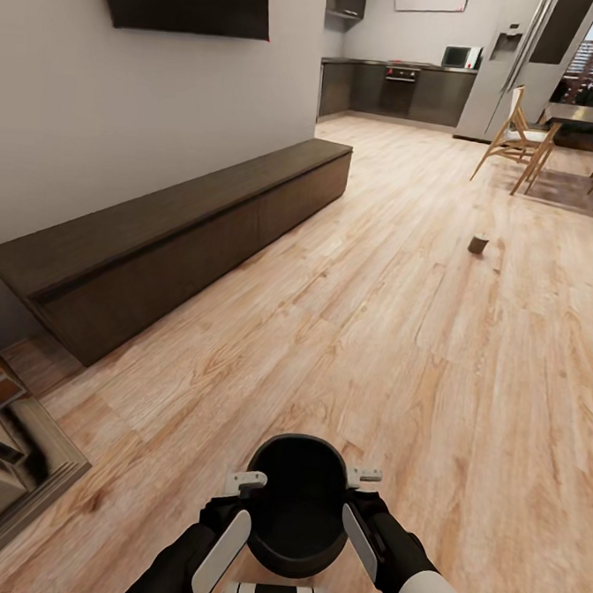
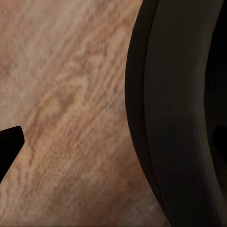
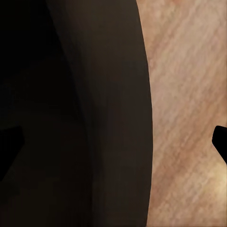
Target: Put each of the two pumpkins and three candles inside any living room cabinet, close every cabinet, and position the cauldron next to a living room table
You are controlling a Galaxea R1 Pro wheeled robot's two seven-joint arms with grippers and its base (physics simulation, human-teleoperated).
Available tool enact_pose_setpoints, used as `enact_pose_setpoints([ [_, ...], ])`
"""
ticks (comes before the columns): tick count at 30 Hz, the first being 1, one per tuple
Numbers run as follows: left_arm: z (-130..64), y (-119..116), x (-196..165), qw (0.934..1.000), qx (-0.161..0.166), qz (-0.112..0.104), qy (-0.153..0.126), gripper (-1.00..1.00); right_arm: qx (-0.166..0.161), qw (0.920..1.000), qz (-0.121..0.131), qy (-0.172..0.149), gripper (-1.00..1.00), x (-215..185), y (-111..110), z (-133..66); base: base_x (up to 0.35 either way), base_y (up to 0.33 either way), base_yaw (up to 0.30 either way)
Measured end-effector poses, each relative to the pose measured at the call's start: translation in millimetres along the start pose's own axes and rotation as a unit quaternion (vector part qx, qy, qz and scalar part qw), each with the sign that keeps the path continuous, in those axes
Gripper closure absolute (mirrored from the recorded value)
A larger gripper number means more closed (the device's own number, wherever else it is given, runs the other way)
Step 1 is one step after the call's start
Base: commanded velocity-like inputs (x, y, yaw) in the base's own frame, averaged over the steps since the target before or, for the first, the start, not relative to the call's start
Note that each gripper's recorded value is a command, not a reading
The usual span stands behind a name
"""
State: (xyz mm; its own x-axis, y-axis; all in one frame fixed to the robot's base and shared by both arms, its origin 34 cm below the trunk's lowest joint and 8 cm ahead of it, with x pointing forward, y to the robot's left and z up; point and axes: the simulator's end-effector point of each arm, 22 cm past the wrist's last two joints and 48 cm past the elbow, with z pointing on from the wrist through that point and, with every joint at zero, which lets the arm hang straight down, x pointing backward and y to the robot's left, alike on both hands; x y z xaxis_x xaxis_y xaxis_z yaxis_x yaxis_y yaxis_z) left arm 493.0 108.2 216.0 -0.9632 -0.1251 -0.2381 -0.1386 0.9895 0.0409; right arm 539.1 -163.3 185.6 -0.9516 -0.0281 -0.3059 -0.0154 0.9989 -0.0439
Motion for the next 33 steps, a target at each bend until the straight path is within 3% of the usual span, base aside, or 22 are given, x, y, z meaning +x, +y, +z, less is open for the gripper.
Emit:
enact_pose_setpoints([
  [23, 0.2, 0.1, 0.9, 1.0, 0.0, 0.0, 0.001, -1.0, 0.001, 1.0, -0.002, 0.0, -1.0, -0.1, -0.2, 0.0, 0.0, 0.0, 0.0],
  [24, 0.2, 0.2, 0.8, 1.0, 0.0, 0.001, 0.001, 1.0, 0.002, 1.0, -0.004, -0.001, 1.0, 0.0, -0.8, 0.0, 0.0, 0.0, 0.0],
  [33, 0.1, -0.5, 0.9, 1.0, 0.001, -0.002, 0.001, 1.0, 0.019, 0.9994, -0.028, -0.006, 1.0, -4.0, -8.9, -0.7, 0.0, 0.0, 0.0],
])
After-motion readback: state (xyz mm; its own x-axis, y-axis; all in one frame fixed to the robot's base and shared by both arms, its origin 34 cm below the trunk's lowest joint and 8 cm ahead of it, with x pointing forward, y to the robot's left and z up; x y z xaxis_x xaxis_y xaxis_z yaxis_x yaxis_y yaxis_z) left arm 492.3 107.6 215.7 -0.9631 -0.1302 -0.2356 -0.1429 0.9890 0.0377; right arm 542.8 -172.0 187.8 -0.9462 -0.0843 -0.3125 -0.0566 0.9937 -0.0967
